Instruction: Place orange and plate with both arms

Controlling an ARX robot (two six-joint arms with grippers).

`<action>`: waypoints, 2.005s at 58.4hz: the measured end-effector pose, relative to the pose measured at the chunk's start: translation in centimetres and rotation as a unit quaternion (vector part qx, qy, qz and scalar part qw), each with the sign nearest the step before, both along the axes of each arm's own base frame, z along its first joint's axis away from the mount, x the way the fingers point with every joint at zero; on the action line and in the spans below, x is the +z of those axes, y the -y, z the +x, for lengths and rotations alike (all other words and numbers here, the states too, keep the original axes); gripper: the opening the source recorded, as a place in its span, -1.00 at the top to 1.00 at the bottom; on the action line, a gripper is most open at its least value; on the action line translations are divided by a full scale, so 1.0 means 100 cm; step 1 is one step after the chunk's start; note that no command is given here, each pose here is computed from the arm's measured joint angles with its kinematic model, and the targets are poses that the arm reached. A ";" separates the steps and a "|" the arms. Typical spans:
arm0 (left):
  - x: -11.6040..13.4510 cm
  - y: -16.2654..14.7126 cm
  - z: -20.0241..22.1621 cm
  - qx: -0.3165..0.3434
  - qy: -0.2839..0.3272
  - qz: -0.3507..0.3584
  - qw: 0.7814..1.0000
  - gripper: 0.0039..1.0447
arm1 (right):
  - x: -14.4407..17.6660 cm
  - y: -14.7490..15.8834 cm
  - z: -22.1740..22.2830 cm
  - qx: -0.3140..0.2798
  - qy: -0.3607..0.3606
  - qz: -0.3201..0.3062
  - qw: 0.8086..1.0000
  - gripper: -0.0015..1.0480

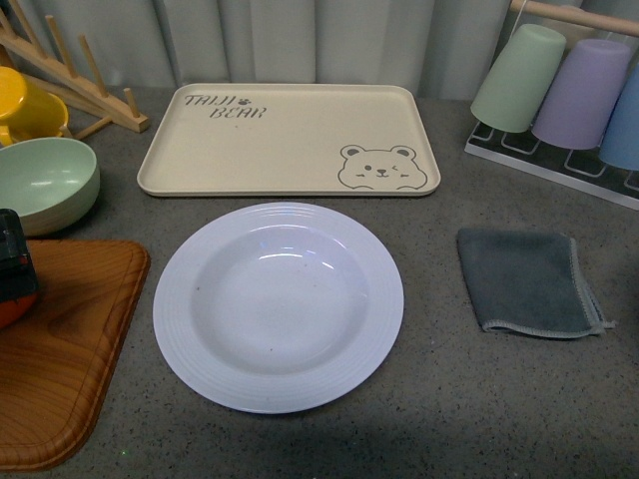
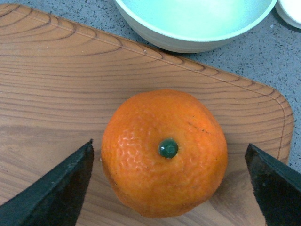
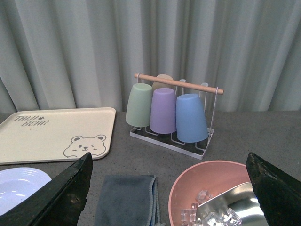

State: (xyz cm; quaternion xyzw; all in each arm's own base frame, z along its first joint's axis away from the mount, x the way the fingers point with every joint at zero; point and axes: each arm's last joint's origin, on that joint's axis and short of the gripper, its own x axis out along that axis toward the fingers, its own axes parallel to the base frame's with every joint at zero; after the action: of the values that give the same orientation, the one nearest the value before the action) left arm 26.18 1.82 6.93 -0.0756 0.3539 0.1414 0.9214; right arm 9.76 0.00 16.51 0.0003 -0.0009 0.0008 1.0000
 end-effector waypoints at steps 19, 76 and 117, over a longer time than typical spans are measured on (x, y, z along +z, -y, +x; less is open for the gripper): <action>-0.001 0.000 0.001 0.001 -0.006 -0.001 1.000 -0.22 | 0.000 0.000 0.000 0.000 0.000 0.000 1.000 -0.82; 0.045 0.188 0.013 -0.230 0.049 -0.054 0.971 -0.18 | 0.000 0.000 0.000 0.000 0.000 0.000 1.000 -0.82; -0.003 0.188 0.024 -0.218 0.001 -0.019 0.976 -0.18 | 0.000 0.000 0.000 0.000 0.000 0.000 1.000 -0.82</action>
State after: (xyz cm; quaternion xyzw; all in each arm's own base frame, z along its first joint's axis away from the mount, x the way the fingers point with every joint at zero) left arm 28.56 -17.02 6.66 -0.0143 0.3635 -0.0702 0.9288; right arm 9.76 0.00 16.51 0.0003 -0.0009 0.0008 1.0000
